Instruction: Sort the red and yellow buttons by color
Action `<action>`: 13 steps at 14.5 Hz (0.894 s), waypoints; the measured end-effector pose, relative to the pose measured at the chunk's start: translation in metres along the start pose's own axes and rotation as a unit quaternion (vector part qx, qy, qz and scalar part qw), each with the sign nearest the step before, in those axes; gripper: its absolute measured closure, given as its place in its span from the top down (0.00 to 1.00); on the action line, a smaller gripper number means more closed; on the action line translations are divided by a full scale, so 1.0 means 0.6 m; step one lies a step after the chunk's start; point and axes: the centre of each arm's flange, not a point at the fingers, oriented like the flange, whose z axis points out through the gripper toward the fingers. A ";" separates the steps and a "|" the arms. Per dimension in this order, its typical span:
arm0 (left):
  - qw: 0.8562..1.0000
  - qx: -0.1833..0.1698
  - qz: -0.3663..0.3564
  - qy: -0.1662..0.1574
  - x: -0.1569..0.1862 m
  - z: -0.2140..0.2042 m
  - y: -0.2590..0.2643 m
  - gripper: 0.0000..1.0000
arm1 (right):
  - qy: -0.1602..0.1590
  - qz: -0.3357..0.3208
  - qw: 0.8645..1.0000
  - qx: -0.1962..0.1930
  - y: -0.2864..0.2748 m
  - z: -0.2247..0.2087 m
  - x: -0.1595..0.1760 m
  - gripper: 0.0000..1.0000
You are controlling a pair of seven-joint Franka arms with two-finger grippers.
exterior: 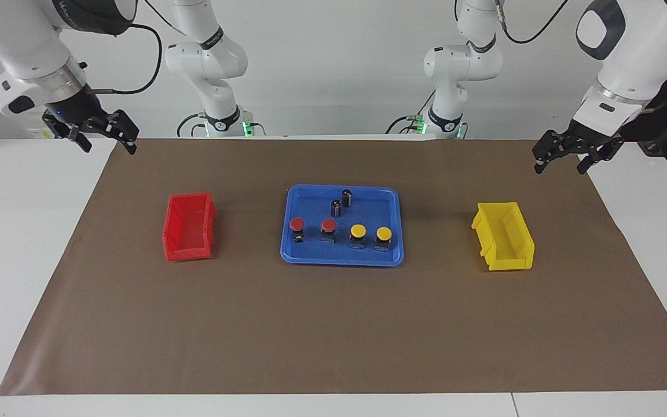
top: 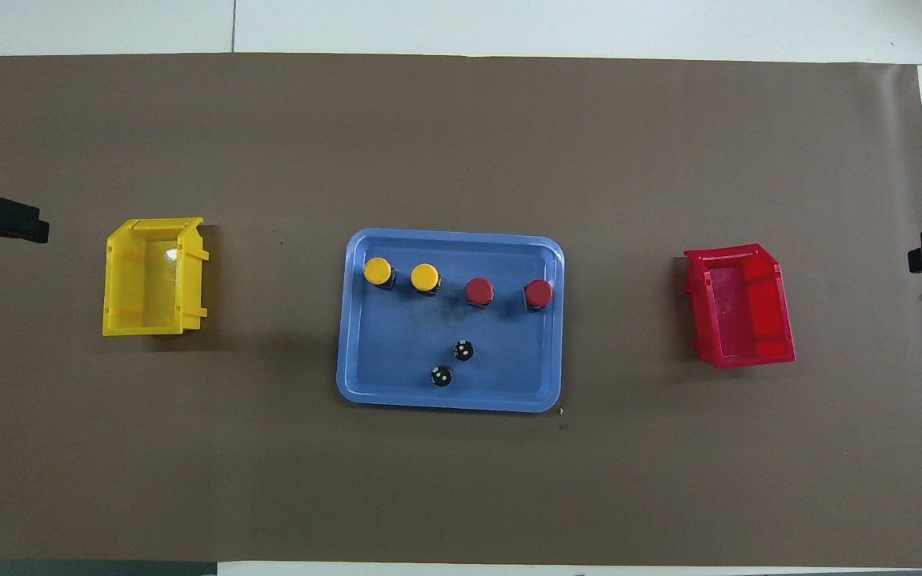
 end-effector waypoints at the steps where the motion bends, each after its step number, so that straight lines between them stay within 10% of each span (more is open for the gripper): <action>1: 1.000 0.000 0.000 0.000 0.000 0.000 0.000 1.00 | 0.000 0.000 1.000 0.000 0.000 0.000 0.000 1.00; 13: 1.000 0.000 0.000 0.000 0.000 0.000 0.000 1.00 | 0.000 -0.005 1.000 -0.001 -0.009 0.000 0.001 1.00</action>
